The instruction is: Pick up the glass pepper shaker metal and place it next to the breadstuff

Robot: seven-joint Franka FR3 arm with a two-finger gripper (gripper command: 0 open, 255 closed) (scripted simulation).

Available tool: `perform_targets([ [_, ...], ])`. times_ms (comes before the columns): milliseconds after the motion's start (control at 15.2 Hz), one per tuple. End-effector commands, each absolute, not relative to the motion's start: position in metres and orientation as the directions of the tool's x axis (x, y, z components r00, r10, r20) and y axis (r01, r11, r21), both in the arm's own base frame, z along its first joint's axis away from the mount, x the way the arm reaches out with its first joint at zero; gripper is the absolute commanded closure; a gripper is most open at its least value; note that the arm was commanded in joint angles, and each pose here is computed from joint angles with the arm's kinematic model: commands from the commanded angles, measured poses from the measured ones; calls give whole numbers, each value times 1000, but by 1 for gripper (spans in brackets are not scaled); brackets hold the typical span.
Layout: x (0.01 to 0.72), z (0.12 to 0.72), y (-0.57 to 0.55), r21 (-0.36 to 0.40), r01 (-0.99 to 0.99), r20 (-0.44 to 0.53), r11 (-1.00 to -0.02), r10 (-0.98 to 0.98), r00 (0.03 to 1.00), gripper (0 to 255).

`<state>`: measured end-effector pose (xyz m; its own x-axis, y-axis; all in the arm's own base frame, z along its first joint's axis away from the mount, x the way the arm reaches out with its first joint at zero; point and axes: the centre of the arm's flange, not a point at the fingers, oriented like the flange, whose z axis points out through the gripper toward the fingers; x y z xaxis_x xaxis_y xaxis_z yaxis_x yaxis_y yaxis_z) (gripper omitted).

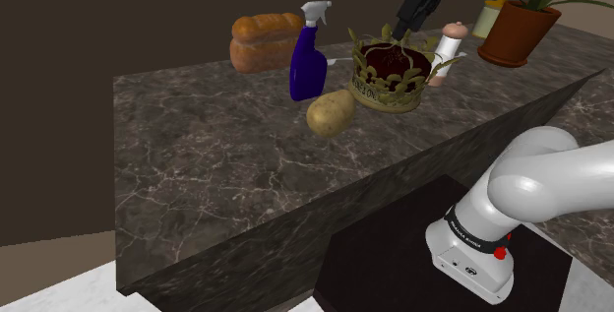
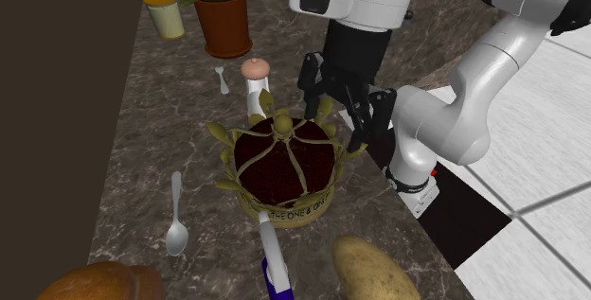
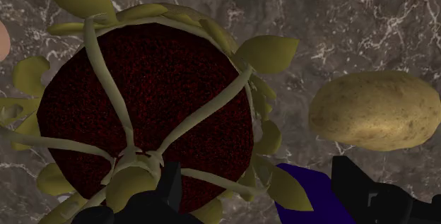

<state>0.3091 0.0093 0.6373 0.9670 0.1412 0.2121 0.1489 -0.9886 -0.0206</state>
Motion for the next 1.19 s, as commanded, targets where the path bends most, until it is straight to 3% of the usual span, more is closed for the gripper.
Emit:
perform_targets([
  [0,309,637,9,-21,149,212,-989,141,967,0],
  [1122,309,637,-211,-15,94,118,-995,92,989,0],
])
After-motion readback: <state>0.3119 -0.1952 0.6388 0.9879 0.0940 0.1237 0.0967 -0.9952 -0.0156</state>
